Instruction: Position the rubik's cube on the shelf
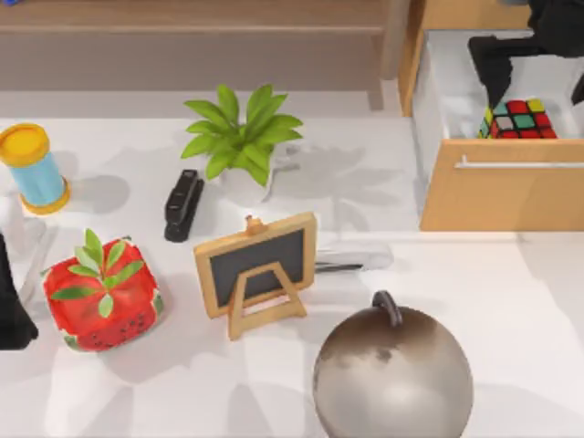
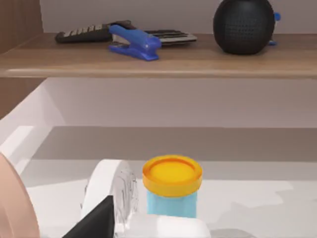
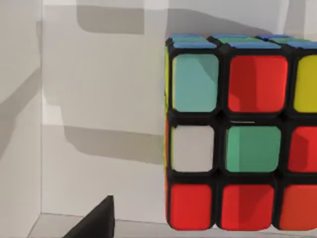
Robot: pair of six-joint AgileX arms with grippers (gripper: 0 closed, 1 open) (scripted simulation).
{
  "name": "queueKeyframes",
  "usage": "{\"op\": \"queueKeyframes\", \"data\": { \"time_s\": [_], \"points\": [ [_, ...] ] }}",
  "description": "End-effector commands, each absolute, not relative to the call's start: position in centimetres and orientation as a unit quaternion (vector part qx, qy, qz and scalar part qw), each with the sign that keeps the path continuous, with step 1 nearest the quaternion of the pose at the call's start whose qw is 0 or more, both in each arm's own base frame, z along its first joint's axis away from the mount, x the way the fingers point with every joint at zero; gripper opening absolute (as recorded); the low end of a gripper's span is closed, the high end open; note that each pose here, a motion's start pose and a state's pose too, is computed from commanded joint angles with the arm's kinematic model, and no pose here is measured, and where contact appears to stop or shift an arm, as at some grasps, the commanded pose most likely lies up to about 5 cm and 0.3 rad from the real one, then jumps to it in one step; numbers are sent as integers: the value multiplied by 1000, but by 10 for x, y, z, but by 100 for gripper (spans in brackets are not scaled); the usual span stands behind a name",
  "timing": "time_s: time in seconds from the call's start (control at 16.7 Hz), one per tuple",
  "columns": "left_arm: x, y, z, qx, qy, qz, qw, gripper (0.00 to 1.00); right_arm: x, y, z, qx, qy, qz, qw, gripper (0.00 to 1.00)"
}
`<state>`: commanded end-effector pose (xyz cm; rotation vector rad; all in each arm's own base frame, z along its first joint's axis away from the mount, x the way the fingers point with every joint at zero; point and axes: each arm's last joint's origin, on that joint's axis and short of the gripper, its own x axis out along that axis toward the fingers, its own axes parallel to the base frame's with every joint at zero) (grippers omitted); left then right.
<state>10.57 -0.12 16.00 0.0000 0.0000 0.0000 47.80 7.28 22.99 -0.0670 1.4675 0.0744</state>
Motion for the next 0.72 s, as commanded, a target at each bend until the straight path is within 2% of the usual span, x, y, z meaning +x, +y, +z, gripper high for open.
{"op": "queueKeyframes", "data": {
  "time_s": [0.72],
  "points": [
    [106,-1,160,0,0,0,1000,100,484,70,178,-29,673,31,739,100]
  ]
}}
